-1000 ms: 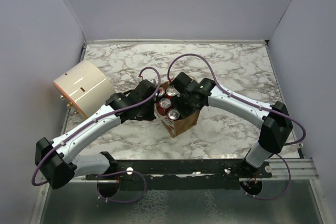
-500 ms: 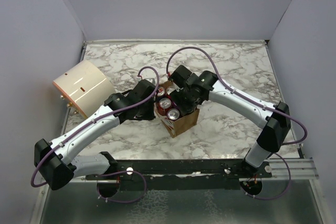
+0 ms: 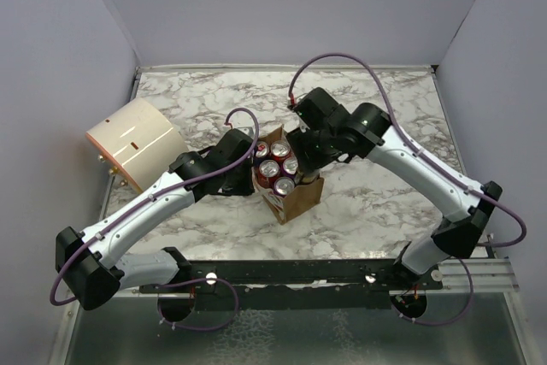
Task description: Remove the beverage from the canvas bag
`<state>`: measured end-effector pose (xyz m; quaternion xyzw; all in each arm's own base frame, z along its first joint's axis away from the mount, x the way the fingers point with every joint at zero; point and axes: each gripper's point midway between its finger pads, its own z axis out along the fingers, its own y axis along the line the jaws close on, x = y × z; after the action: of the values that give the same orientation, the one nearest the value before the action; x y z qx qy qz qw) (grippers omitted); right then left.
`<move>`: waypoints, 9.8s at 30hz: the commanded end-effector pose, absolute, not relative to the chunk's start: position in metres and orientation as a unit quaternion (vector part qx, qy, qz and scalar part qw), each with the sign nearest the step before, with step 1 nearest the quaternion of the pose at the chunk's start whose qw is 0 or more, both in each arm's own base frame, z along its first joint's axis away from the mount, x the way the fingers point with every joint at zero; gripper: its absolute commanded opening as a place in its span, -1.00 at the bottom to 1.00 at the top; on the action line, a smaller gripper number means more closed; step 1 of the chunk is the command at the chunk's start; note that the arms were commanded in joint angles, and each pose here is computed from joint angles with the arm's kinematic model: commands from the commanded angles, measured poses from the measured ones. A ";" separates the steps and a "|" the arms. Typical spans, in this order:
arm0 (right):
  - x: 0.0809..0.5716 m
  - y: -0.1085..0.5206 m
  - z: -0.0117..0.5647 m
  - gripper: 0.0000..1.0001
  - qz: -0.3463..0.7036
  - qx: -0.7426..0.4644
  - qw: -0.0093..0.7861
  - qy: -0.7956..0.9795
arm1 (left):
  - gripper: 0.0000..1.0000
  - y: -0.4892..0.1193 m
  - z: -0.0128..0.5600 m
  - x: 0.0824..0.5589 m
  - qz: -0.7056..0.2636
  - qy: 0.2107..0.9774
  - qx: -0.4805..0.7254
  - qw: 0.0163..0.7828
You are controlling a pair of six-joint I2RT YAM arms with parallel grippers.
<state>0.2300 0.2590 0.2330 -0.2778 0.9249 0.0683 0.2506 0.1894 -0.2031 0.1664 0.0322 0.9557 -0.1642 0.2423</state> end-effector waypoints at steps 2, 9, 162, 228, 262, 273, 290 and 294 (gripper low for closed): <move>0.221 0.245 0.304 -0.92 0.120 -0.220 0.337 0.908 | -0.80 -0.210 0.170 0.188 -0.186 0.953 0.036 0.238; 0.213 0.207 0.340 -0.96 0.101 -0.178 0.382 0.901 | -0.80 -0.213 0.166 0.188 -0.188 0.954 0.040 0.232; 0.237 0.306 0.085 -0.08 0.002 -0.159 0.187 0.969 | -0.80 -0.183 0.162 0.184 -0.143 0.959 0.068 0.235; 0.249 0.069 0.144 -0.96 -0.011 0.080 0.287 0.954 | -0.78 -0.183 0.178 0.195 -0.140 0.955 0.027 0.258; 0.352 -0.016 0.112 -0.91 0.014 0.211 0.222 0.952 | -0.78 -0.202 0.188 0.202 -0.169 0.951 0.044 0.255; 0.357 -0.016 0.110 -0.11 0.015 0.192 0.229 0.954 | -0.78 -0.205 0.187 0.203 -0.173 0.951 0.040 0.253; 0.353 -0.022 0.148 0.63 0.001 0.173 0.271 0.947 | -0.78 -0.204 0.186 0.200 -0.171 0.953 0.052 0.246; 0.346 -0.019 0.173 0.64 0.010 0.162 0.295 0.942 | -0.78 -0.203 0.186 0.199 -0.173 0.952 0.054 0.246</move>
<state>0.3451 -0.0198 0.1347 0.1798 0.9518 0.0038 0.2486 0.1987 -0.1999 0.1768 0.0446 0.9563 -0.1585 0.2416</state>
